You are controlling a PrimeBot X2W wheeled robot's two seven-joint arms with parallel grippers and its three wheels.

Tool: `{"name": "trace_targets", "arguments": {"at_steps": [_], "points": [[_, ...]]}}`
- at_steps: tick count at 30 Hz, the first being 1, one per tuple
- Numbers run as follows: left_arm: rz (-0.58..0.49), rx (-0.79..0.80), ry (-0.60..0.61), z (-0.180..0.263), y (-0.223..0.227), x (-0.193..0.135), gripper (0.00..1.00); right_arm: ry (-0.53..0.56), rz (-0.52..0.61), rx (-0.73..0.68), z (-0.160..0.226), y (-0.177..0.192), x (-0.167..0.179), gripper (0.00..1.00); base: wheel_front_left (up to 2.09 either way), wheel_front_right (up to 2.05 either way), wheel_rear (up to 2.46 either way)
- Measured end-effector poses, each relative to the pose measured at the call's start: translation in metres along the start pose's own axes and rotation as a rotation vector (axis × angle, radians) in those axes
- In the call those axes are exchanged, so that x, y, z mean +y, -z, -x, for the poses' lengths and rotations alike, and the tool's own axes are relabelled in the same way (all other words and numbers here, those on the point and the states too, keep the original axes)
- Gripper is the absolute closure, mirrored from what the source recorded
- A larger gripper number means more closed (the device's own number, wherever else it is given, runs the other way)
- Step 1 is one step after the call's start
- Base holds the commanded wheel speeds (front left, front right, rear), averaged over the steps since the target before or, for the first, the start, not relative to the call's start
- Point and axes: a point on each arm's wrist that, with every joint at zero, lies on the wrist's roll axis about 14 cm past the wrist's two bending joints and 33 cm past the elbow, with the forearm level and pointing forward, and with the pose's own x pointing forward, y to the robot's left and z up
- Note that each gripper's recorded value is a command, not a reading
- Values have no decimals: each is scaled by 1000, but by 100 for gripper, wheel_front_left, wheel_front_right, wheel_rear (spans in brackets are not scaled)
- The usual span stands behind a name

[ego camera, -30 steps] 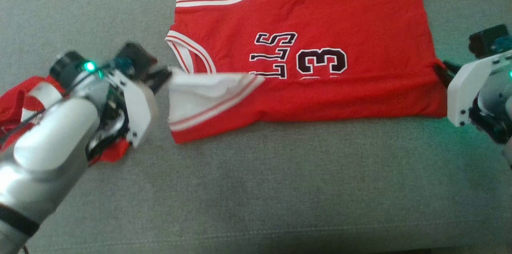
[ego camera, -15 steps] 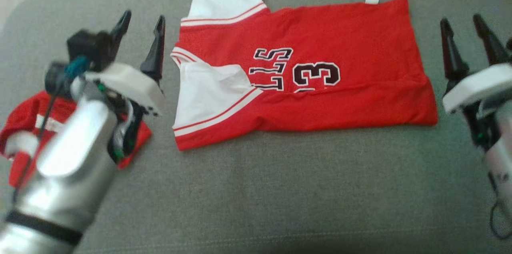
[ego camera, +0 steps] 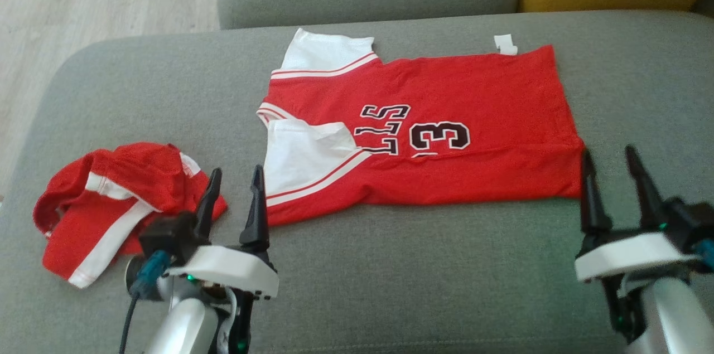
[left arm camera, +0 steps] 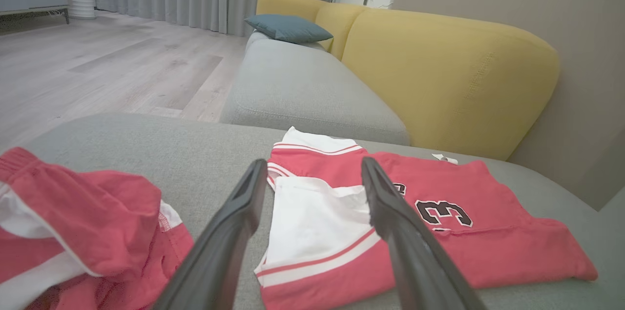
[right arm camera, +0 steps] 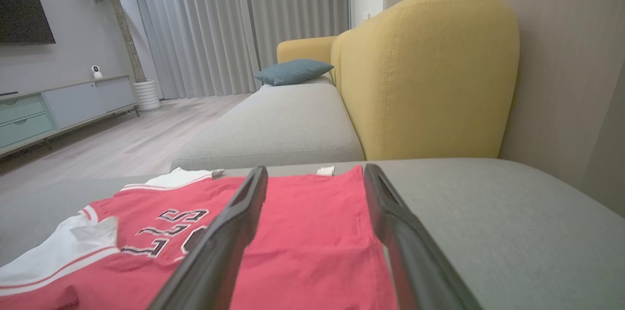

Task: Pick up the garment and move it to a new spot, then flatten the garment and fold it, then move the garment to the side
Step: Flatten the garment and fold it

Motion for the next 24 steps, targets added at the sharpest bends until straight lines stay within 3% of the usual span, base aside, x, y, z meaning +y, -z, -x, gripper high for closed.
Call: {"name": "trace_targets", "arguments": {"at_steps": [9,15,24], "points": [[-18,70,17,2,28,-5,0,40,8,-24,19,-5,-2,0,0,0,0],[-78,247,44,5,82,-4,0,68,6,-18,19,-3,-11,0,0,0,0],[-148,423,6,-13,125,13,0,106,2,-5,15,3,-22,0,0,0,0]]}}
